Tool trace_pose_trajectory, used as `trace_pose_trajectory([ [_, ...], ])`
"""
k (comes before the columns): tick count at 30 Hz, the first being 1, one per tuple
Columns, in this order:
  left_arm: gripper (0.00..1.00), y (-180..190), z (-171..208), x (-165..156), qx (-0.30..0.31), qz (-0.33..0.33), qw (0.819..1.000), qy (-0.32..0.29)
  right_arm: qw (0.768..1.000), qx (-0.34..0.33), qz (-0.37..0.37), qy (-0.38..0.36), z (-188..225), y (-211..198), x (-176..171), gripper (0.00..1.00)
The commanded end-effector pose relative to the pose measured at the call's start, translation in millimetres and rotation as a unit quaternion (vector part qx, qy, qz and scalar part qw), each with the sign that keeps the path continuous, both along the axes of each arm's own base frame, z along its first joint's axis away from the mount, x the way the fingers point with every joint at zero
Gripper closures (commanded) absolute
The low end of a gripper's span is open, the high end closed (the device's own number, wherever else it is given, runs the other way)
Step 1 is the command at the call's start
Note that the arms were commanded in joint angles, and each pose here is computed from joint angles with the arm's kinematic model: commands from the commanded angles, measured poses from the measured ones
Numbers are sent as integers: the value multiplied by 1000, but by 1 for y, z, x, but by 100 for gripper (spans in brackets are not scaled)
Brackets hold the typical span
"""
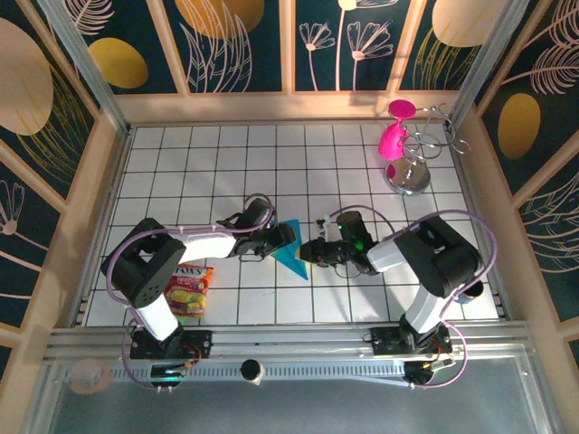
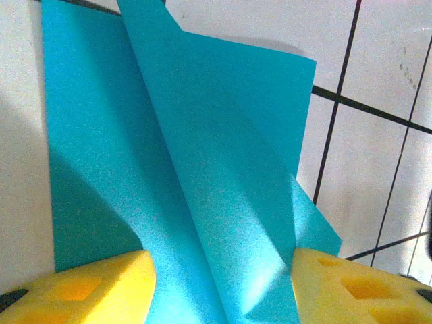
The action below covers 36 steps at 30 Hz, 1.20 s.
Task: Fold a paper plane with a square sheet of paper (pick it up from the middle)
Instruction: Fourth fold the wing at the center of the table.
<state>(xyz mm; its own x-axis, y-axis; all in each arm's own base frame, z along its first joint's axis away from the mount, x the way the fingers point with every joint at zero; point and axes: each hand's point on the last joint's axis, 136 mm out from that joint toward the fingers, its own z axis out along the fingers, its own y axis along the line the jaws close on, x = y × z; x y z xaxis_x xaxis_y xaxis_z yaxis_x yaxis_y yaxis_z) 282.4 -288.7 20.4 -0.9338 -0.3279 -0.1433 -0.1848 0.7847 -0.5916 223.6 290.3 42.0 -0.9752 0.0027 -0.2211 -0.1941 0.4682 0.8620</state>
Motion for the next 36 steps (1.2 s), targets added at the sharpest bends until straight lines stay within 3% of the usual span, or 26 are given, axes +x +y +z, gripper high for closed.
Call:
trace_pose_trajectory([
  [1,41,77,-81,-49,182,19,978,104,999,-31,-33,-26,7,-15,8,68],
  [7,39,84,-91,-57,208,15,971,119,993,-77,-55,-74,20,-28,11,69],
  [12,36,90,-100,-63,233,11,964,128,986,-115,-32,-115,25,-11,4,73],
  [19,32,94,-104,-67,247,5,960,132,985,-127,-2,-115,15,15,-3,79],
  [36,32,90,-103,-65,237,6,963,131,982,-158,-7,-100,-5,9,1,81],
])
